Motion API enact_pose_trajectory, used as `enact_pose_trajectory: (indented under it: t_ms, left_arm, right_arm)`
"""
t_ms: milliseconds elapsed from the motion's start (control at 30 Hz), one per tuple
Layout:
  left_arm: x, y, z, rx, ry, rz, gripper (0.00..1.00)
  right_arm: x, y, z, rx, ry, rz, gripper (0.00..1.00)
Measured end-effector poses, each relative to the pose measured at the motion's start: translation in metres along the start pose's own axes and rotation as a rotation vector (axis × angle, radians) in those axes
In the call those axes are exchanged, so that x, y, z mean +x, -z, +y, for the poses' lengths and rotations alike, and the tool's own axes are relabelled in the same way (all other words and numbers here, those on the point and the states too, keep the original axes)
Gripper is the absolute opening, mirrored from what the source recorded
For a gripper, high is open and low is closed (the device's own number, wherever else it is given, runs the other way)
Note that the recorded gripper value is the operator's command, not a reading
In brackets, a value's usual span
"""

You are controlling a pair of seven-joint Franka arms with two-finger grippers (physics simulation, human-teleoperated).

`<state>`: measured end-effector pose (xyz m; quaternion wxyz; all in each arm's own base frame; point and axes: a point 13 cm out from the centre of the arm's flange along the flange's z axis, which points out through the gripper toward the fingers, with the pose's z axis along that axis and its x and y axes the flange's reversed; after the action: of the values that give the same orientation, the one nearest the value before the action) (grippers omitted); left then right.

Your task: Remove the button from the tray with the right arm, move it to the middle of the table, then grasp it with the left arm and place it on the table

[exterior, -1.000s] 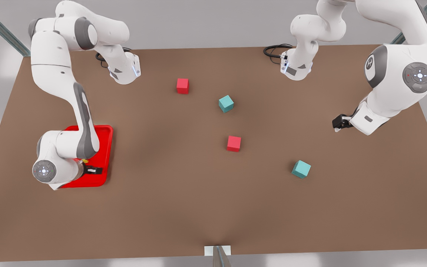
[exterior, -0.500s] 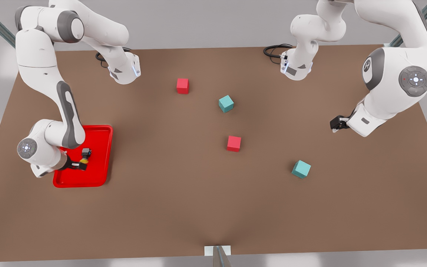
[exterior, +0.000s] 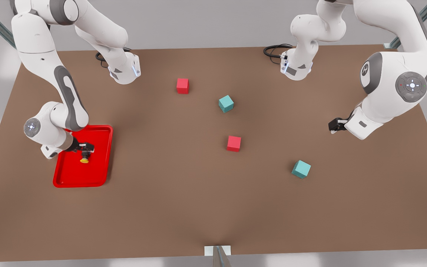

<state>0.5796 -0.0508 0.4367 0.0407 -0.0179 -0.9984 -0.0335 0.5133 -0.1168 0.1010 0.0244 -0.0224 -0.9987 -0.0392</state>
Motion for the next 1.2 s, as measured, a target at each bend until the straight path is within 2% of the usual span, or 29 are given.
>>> enact_pose_trajectory:
  t_ms: [967,1000,1033,1200]
  left_arm:
    - [-0.002,-0.013,-0.003,0.004,0.001,0.027,1.0]
    - [-0.002,-0.013,-0.003,0.005,0.001,0.027,1.0]
    - [-0.002,-0.013,-0.003,0.005,0.002,0.027,1.0]
    - [-0.002,-0.012,-0.003,0.005,0.002,0.027,1.0]
  right_arm:
    - [0.005,-0.064,-0.025,0.003,0.116,-0.007,1.0]
    - [0.006,-0.067,-0.023,0.001,0.121,-0.002,0.92]
    - [0.006,-0.069,-0.021,0.0,0.126,0.0,0.74]
    - [0.007,-0.071,-0.016,-0.006,0.15,0.003,0.5]
